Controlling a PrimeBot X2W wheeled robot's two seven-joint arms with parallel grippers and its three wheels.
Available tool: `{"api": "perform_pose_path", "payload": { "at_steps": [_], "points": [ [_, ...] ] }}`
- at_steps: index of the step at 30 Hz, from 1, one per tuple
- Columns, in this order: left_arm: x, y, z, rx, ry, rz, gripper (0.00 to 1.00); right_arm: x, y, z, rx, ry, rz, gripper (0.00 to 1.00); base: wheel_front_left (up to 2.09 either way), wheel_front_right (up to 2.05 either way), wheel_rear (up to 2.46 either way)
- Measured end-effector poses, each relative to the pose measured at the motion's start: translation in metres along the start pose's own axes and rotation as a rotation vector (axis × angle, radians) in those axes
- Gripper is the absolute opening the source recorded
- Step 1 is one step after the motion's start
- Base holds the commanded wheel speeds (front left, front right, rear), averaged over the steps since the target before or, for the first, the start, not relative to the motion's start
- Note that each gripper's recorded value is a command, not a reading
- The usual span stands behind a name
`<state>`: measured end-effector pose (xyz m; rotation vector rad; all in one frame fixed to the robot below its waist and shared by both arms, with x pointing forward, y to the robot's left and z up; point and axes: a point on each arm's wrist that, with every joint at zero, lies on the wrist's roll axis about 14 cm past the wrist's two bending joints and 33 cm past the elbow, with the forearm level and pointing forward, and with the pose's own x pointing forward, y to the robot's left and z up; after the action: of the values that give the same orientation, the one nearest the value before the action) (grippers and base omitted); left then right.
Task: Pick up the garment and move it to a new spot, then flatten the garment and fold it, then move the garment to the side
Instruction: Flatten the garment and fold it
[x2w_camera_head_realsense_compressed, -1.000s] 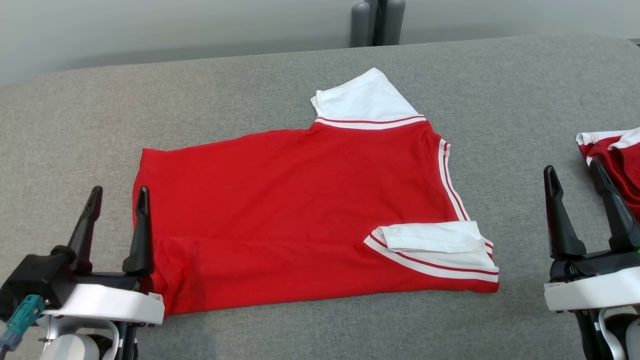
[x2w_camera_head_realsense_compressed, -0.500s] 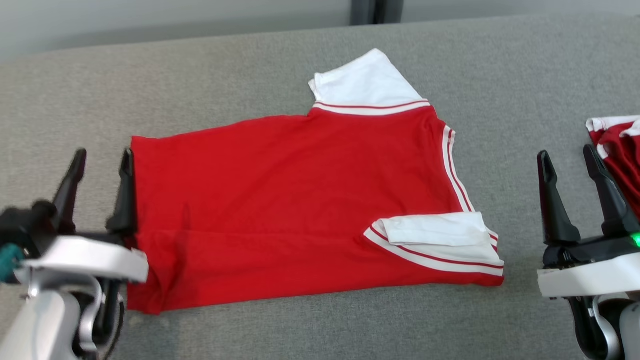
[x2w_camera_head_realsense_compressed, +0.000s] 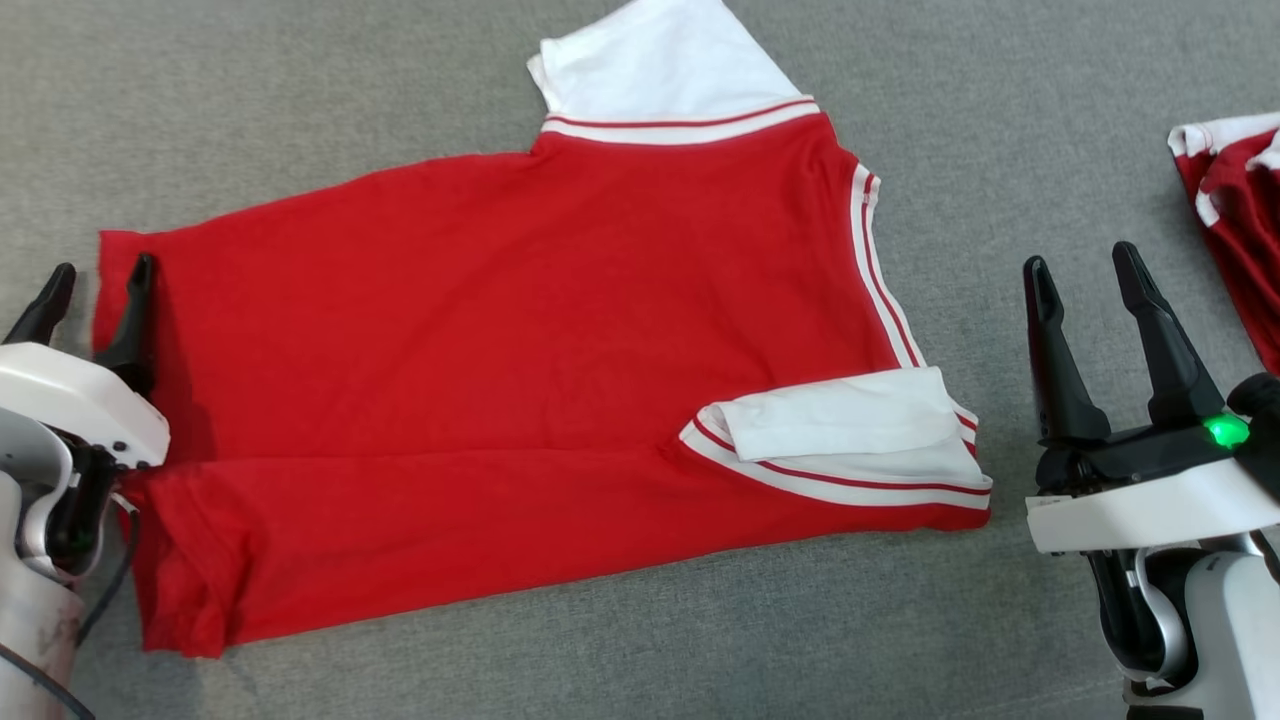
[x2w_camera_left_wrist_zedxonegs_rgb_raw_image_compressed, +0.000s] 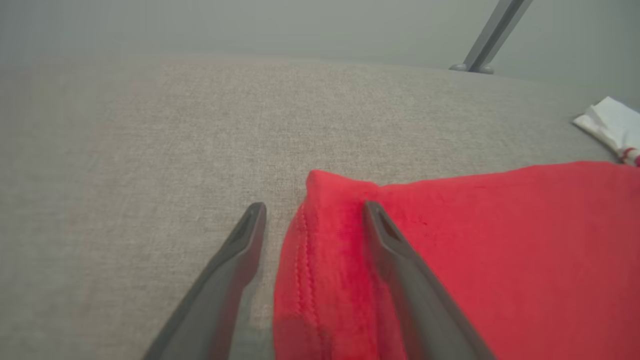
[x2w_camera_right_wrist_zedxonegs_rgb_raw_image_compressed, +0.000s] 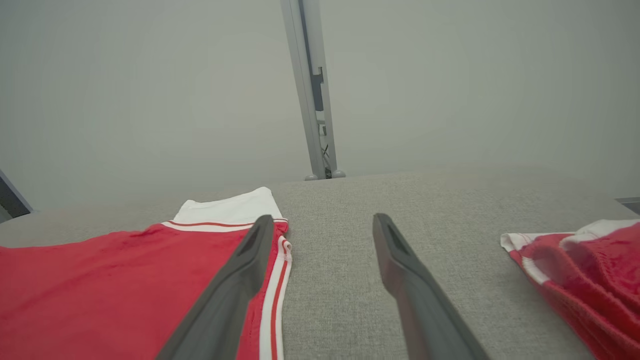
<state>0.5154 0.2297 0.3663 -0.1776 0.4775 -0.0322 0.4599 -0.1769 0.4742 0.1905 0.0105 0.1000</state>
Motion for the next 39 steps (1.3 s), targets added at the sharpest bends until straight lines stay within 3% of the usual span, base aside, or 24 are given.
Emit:
{"api": "perform_pose_path", "payload": {
  "at_steps": [3, 4, 6, 13, 18, 22, 27, 39],
  "points": [
    [0.012, 0.001, -0.012, -0.011, 0.047, -0.01, 1.0, 0.002, -0.007, -0.008, -0.009, 0.021, -0.013, 1.0, 0.0, 0.0, 0.0],
    [0.015, 0.001, -0.015, -0.011, 0.055, -0.014, 0.52, 0.003, -0.009, -0.009, -0.013, 0.021, -0.015, 1.0, 0.0, 0.0, 0.0],
    [0.019, 0.0, -0.015, -0.02, 0.058, -0.022, 0.0, 0.007, -0.013, -0.008, -0.022, 0.019, -0.018, 1.0, 0.0, 0.0, 0.0],
    [0.026, -0.009, -0.009, -0.025, 0.027, -0.045, 0.0, 0.048, -0.058, 0.037, -0.102, -0.087, -0.068, 1.0, 0.0, 0.0, 0.0],
    [0.028, -0.019, 0.003, -0.027, -0.01, -0.071, 0.0, 0.1, -0.069, 0.045, -0.152, -0.049, -0.042, 1.0, 0.0, 0.0, 0.0],
    [0.028, -0.023, 0.008, -0.017, -0.02, -0.079, 0.0, 0.147, -0.04, 0.031, -0.129, 0.004, 0.039, 1.0, 0.0, 0.0, 0.0],
    [0.027, -0.024, 0.01, -0.001, -0.024, -0.079, 0.0, 0.189, 0.011, -0.016, -0.117, 0.148, 0.163, 1.0, 0.0, 0.0, 0.0],
    [0.029, -0.022, 0.004, -0.012, -0.022, -0.082, 0.0, 0.23, 0.084, -0.117, -0.166, 0.457, 0.333, 1.0, 0.0, 0.0, 0.0]
  ]
}}
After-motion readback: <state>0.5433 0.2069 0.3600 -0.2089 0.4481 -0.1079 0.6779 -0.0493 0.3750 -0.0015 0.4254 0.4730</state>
